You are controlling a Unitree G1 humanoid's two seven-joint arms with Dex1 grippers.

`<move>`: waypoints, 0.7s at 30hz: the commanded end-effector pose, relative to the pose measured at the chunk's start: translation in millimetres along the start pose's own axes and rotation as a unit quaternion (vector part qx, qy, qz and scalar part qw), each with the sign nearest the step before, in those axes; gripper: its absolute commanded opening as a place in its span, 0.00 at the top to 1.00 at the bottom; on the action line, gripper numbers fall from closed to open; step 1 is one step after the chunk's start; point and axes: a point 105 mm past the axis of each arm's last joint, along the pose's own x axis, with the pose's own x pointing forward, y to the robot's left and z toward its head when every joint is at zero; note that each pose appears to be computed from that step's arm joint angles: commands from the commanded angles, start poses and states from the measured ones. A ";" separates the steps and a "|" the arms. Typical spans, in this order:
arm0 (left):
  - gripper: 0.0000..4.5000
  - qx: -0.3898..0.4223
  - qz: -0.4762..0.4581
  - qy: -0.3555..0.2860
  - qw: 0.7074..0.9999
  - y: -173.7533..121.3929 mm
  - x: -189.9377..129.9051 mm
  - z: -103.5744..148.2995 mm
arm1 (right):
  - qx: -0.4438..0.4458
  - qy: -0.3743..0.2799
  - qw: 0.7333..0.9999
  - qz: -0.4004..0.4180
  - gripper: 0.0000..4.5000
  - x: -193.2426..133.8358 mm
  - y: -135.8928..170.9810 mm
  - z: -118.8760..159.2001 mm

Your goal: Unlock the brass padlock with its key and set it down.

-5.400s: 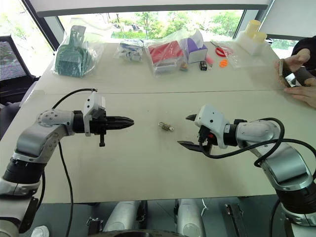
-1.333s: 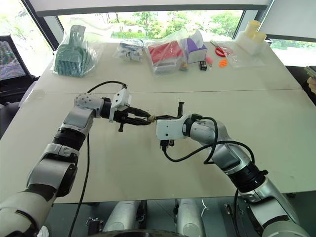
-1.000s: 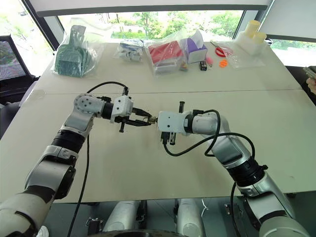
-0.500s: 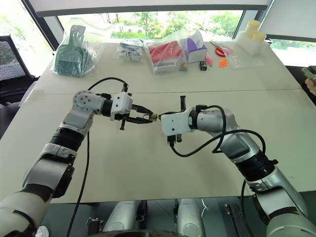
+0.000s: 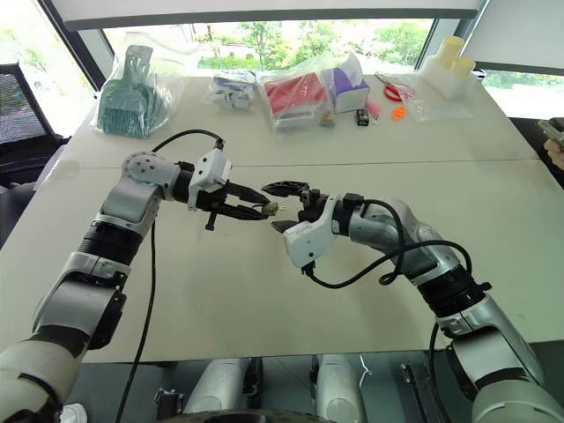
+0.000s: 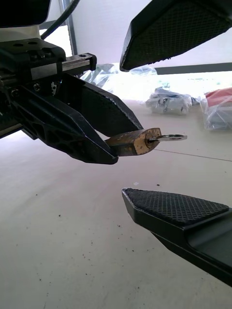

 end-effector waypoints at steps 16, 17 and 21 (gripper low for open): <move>0.84 0.026 -0.004 -0.015 1.000 0.2 -3.7 20.0 | -0.040 -0.009 0.999 -0.015 0.99 0.9 -8.4 0.5; 0.84 0.025 -0.005 -0.015 1.000 -0.2 -3.7 20.0 | -0.041 -0.009 0.999 -0.015 0.99 0.9 -8.4 0.2; 0.73 0.019 -0.010 -0.013 1.000 -2.4 -4.4 19.5 | -0.038 -0.007 0.999 -0.015 1.00 0.9 -8.1 -0.1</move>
